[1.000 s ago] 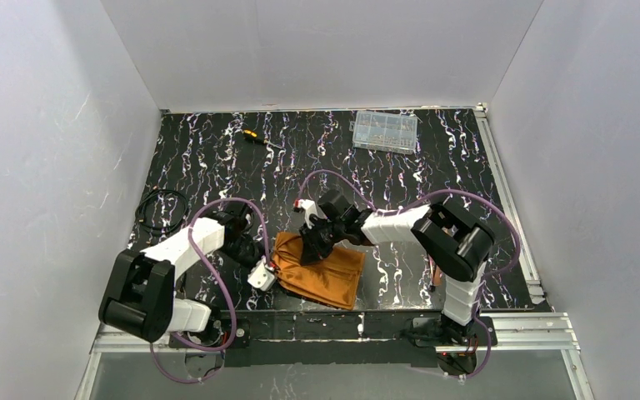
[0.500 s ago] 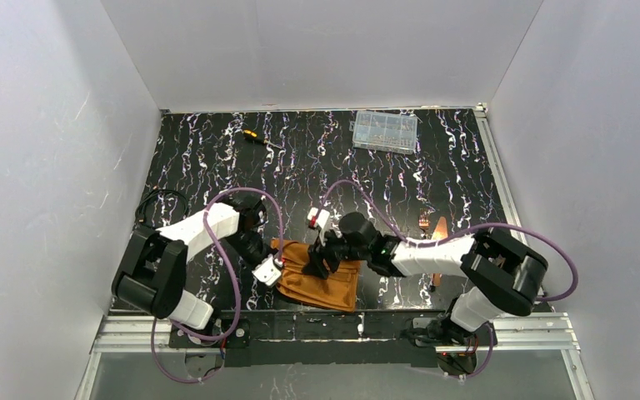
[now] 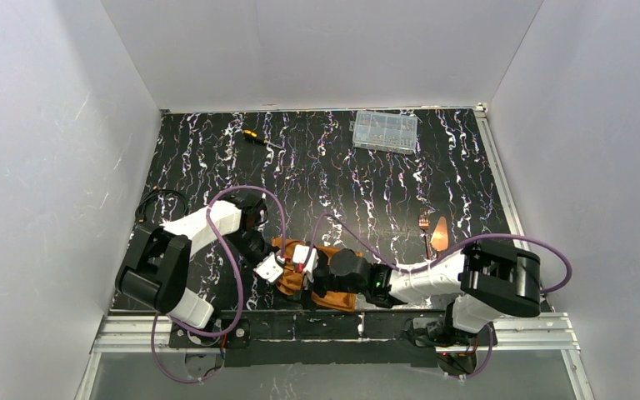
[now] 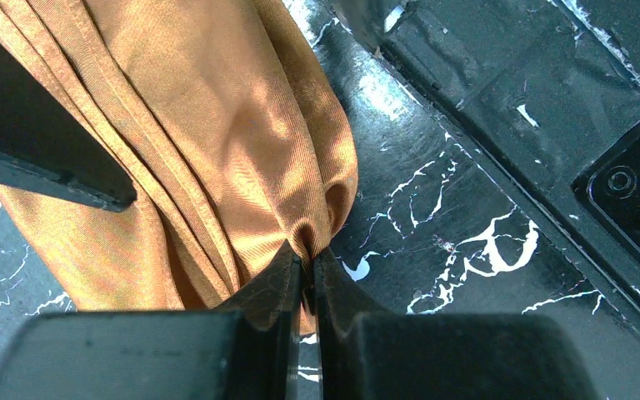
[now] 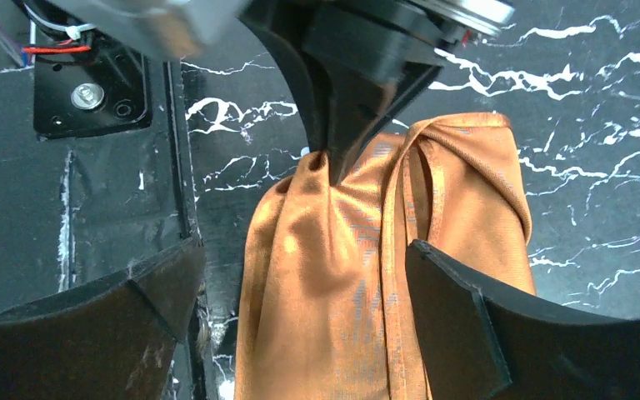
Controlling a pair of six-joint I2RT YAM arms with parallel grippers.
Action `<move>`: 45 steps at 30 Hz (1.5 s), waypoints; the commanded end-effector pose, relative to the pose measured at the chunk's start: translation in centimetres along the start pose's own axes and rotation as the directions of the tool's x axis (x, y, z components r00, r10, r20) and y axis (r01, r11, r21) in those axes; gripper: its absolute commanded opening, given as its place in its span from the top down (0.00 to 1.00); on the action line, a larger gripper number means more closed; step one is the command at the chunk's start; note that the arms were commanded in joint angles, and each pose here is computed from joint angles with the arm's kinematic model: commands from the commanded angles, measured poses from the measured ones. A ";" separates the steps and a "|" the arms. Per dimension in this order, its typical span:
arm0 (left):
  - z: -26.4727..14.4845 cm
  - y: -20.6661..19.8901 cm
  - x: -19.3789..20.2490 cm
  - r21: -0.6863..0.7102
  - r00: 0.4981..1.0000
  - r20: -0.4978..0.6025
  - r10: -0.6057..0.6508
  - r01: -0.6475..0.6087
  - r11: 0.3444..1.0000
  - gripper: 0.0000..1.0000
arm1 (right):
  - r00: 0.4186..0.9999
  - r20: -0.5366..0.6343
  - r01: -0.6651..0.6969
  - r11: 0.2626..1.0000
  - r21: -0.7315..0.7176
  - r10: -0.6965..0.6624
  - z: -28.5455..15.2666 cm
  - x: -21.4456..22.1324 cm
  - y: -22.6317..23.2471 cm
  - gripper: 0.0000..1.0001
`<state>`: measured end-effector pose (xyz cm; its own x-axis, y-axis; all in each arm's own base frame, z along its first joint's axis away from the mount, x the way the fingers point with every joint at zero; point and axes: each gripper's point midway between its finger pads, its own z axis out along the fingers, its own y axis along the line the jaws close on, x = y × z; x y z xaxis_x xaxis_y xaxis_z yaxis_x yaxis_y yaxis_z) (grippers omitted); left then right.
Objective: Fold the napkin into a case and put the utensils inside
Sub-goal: Grasp the top corner of the smaller rectangle folded napkin from the folded napkin.
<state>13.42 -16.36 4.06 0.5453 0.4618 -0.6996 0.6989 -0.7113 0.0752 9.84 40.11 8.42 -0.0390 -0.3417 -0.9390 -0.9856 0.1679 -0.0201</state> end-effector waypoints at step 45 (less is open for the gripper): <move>-0.7 0.1 -0.9 0.005 1.000 0.011 -0.024 0.024 1.000 0.77 | 0.911 -0.069 0.390 0.792 0.469 -0.407 3.7 1.0 -1.2 0.55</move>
<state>13.57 -16.37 4.32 0.5415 0.4684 -0.6982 0.7026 -0.7082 0.0698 12.10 41.38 4.56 0.3773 -0.5296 -0.7597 -0.7008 0.3730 -0.6081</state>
